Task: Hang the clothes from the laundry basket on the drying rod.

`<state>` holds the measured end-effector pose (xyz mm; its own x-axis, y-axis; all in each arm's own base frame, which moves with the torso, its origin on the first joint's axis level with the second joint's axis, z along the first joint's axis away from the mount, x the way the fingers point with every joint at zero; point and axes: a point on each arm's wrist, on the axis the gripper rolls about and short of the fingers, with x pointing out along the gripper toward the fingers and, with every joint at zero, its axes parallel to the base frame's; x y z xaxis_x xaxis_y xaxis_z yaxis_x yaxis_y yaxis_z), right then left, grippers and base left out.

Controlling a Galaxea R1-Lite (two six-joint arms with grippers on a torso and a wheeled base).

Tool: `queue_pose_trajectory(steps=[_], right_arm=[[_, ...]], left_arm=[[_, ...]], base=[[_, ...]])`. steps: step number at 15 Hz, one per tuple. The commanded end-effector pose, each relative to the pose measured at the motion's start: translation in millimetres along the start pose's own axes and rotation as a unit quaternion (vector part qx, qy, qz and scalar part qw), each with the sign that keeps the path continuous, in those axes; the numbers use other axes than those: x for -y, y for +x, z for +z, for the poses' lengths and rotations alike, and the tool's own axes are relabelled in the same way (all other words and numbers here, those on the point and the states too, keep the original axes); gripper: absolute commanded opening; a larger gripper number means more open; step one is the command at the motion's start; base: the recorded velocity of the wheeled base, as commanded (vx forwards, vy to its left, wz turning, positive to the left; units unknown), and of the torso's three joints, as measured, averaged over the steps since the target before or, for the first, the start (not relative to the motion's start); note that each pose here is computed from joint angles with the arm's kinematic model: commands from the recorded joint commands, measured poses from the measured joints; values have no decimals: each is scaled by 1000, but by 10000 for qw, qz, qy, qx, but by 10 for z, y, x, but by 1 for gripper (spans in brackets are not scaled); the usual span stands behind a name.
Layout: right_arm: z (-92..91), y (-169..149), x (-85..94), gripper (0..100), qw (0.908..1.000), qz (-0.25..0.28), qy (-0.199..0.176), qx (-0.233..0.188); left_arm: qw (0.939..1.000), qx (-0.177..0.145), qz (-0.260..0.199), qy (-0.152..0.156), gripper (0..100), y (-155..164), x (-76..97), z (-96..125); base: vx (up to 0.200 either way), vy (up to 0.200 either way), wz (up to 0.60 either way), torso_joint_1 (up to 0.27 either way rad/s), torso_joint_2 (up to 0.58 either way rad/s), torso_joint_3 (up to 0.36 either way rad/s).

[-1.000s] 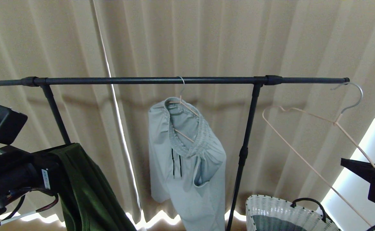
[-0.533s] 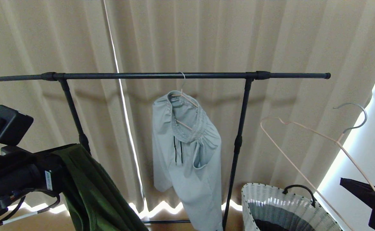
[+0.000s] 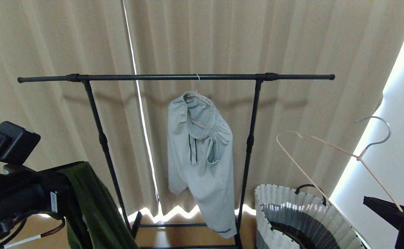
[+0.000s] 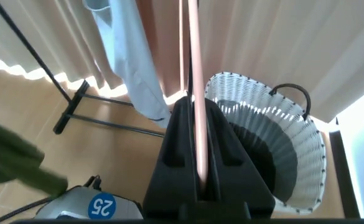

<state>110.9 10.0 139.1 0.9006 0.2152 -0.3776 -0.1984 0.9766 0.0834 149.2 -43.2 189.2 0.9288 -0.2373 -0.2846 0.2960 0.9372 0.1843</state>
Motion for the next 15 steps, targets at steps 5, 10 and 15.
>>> queue_pose_trajectory(steps=[5, 10, 15], right_arm=[[149, -95, -147, 0, 9970, 593, -292, 408], [360, -9, -476, 0, 9806, 1773, -717, 430], [359, 90, -794, 0, 9569, 2720, -1013, 100]], left_arm=[[9995, 16, -182, -257, 0, 110, 55, 103], [9947, -254, -435, -899, 0, 474, 257, 241], [9961, -246, 307, -788, 0, 922, 460, 498]], base=[[0, 0, 0, 0, 0, 0], [0, 0, 0, 0, 0, 0], [0, 0, 0, 0, 0, 0]])
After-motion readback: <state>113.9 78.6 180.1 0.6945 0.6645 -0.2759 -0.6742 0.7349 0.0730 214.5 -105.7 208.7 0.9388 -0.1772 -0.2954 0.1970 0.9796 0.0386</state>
